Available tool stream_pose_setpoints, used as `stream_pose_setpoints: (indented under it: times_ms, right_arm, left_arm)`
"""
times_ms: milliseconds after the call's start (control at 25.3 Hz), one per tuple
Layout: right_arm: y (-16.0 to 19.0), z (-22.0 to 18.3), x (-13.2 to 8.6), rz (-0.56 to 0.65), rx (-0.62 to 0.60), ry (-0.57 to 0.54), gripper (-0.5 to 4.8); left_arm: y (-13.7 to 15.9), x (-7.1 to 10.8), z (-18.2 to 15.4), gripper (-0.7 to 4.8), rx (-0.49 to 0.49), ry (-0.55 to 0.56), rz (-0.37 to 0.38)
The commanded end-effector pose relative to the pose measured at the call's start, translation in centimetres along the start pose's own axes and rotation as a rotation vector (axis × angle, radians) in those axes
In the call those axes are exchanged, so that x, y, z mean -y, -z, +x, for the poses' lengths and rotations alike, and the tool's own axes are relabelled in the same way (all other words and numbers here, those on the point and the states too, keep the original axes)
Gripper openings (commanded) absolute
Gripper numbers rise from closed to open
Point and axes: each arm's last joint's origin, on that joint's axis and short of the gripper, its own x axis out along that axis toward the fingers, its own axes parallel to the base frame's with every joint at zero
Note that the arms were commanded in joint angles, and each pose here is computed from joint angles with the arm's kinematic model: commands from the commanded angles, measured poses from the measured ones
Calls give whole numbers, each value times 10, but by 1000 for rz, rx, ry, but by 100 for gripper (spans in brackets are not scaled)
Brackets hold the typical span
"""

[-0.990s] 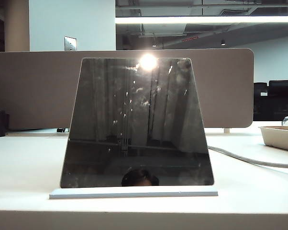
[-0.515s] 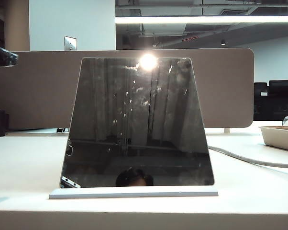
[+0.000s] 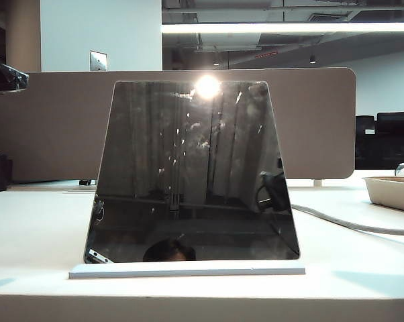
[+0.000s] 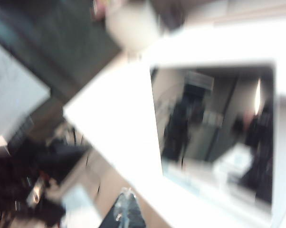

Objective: Push the base of the mirror on the table to move it forward for a short distance.

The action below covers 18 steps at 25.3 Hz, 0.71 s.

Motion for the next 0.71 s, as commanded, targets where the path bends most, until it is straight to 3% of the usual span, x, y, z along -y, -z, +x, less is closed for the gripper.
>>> stream_pose_setpoints:
  times_ms: [40,277,436,713]
  right_arm:
    - [15,45,9,42,-218,9,-5]
    - [76,122,5,-39,-534,94,-5]
    - [94,154,23,-19,-636,231,-5]
    - [90,189,25,-40,-686,241,-5]
  left_arm:
    - [-1,0,0,-1,9,1,4]
    - [-1,0,0,-1,9,1,4]
    - [-1,0,0,-1,10,1,4]
    - [-1,0,0,-1,9,2,4]
